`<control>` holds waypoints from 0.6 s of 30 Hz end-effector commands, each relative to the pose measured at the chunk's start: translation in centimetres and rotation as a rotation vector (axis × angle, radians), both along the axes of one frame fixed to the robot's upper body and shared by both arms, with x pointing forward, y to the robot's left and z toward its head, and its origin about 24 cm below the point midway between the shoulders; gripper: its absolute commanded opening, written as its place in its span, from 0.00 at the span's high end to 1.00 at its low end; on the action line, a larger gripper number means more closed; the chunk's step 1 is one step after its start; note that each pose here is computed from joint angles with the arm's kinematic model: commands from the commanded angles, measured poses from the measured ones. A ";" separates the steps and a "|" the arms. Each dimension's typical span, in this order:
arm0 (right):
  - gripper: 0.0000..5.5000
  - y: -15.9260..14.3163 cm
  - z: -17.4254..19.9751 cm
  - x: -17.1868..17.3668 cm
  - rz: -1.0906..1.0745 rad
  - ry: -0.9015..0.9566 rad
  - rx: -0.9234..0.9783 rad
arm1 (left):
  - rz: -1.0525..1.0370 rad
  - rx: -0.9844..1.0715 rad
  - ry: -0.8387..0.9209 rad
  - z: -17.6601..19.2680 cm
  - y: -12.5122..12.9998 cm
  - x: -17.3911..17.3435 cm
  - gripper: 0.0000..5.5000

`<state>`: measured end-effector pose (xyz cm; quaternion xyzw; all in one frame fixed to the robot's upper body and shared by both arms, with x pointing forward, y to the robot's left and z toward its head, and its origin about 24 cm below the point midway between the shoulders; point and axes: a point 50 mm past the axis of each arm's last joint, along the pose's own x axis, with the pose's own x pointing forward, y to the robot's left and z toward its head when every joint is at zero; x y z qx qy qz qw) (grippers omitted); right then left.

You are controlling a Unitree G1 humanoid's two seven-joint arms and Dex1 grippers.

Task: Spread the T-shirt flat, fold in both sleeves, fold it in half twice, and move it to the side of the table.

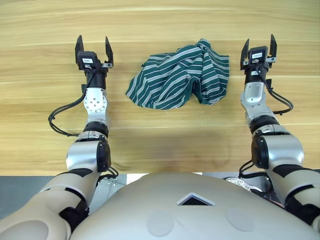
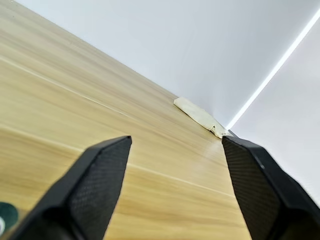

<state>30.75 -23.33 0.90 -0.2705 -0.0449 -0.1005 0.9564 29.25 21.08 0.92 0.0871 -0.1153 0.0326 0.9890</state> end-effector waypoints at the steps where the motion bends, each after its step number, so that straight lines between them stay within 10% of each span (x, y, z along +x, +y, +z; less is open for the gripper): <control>1: 0.38 -0.1 0.6 0.5 -0.016 -0.027 0.009 | -0.004 -0.008 0.005 0.2 0.1 0.3 0.27; 18: 0.26 0.0 0.6 0.3 -0.011 -0.039 -0.004 | -0.008 -0.002 0.002 0.0 0.0 0.0 0.27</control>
